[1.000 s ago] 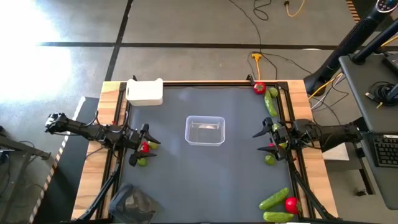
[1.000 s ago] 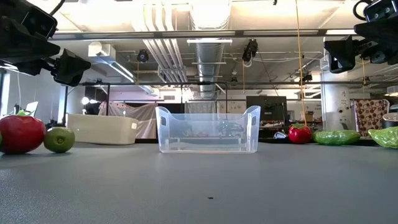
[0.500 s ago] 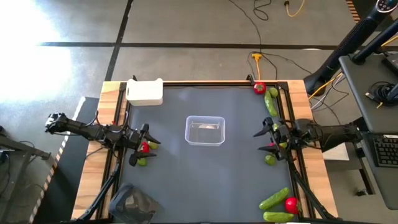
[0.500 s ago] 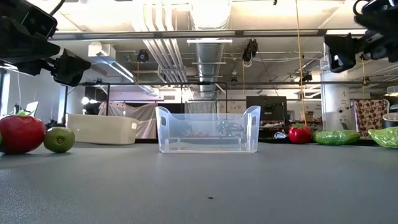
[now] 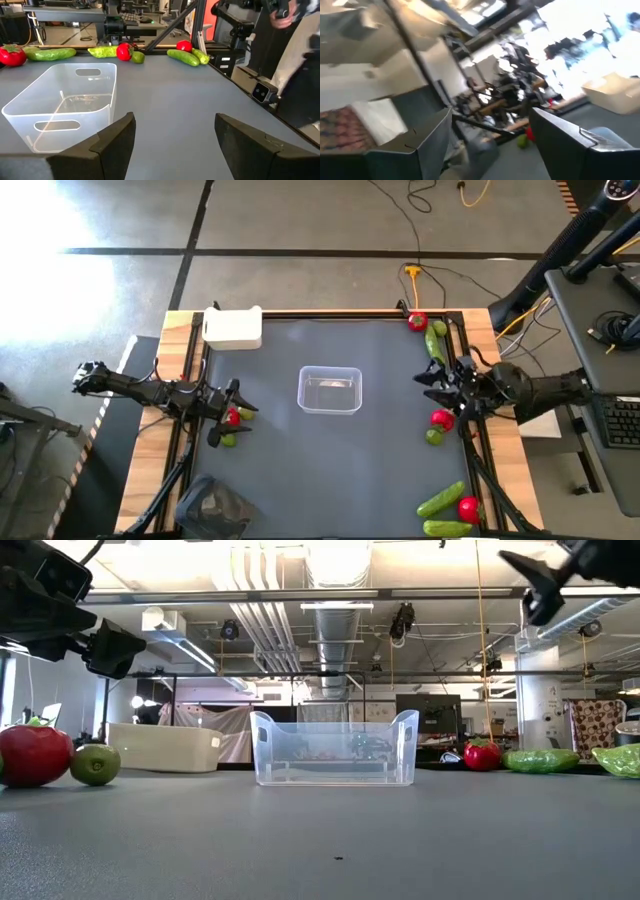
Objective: Sort produce into baskets
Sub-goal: Put the middle right lemon into the transparent bin
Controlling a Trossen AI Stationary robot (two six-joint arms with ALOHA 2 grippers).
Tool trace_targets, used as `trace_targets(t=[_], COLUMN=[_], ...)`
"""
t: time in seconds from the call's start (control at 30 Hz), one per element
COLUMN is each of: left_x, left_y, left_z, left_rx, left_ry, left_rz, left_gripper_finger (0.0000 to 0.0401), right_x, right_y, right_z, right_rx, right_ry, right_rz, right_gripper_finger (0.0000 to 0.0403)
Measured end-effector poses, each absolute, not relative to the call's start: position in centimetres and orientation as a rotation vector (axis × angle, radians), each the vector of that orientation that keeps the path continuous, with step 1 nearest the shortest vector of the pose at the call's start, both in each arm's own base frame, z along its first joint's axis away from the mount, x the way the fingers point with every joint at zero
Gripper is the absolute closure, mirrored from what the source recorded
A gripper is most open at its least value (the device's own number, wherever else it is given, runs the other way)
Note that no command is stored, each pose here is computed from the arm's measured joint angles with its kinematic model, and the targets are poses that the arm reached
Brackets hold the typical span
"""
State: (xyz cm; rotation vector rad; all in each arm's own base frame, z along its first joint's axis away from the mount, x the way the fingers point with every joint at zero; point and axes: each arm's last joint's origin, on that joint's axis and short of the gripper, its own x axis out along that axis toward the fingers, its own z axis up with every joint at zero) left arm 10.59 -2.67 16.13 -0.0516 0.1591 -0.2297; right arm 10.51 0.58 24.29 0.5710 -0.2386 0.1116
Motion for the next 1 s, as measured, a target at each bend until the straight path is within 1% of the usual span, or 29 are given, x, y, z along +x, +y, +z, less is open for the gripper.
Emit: trace_targets(t=[0.03, 0.1, 0.17, 0.23, 0.33, 0.4, 0.47, 0.53, 0.6, 0.73, 0.87, 0.93, 1.0], left_x=[10.6, 10.6, 10.6, 10.6, 10.6, 10.6, 10.6, 10.6, 10.6, 10.6, 10.6, 10.6, 10.6], left_y=[-2.7, -2.7, -2.7, -2.7, -2.7, -2.7, -2.7, -2.7, -2.7, -2.7, -2.7, -2.7, -2.7], left_z=[16.1, 16.1, 16.1, 16.1, 16.1, 16.1, 16.1, 16.1, 16.1, 16.1, 16.1, 16.1, 16.1], left_rx=[-0.052, -0.052, -0.052, -0.051, -0.051, -0.051, -0.051, -0.051, -0.051, -0.051, -0.051, -0.051, -0.051], left_ry=[0.159, 0.159, 0.160, 0.160, 0.161, 0.161, 0.161, 0.161, 0.162, 0.163, 0.165, 0.166, 0.167], left_rz=[-0.230, -0.230, -0.230, -0.230, -0.230, -0.230, -0.230, -0.230, -0.230, -0.230, -0.229, -0.229, -0.229], left_gripper_finger=[0.0146, 0.0146, 0.0146, 0.0146, 0.0146, 0.0146, 0.0146, 0.0146, 0.0146, 0.0146, 0.0146, 0.0146, 0.0146], right_x=[11.0, 13.0, 15.0, 16.4, 18.0, 18.9, 19.9, 21.1, 22.0, 24.3, 26.1, 26.8, 26.7], right_y=[0.5, 0.6, 0.7, 0.9, 1.3, 1.7, 2.2, 2.6, 3.1, 4.1, 4.9, 5.1, 5.1], right_z=[25.1, 26.1, 26.9, 27.7, 28.6, 29.1, 29.4, 30.6, 30.8, 31.3, 32.4, 32.2, 31.6], right_rx=[0.585, 0.585, 0.582, 0.627, 0.669, 0.697, 0.773, 0.873, 0.948, 1.015, 1.097, 1.106, 1.089], right_ry=[-0.219, -0.102, 0.060, 0.221, 0.485, 0.642, 0.758, 0.784, 0.873, 1.007, 1.097, 1.165, 1.257], right_rz=[0.077, 0.009, -0.039, -0.073, -0.058, -0.016, 0.024, 0.097, 0.181, 0.380, 0.558, 0.599, 0.581], right_gripper_finger=[0.0138, 0.0136, 0.0133, 0.0133, 0.0135, 0.0138, 0.0141, 0.0144, 0.0146, 0.0145, 0.0138, 0.0137, 0.0138])
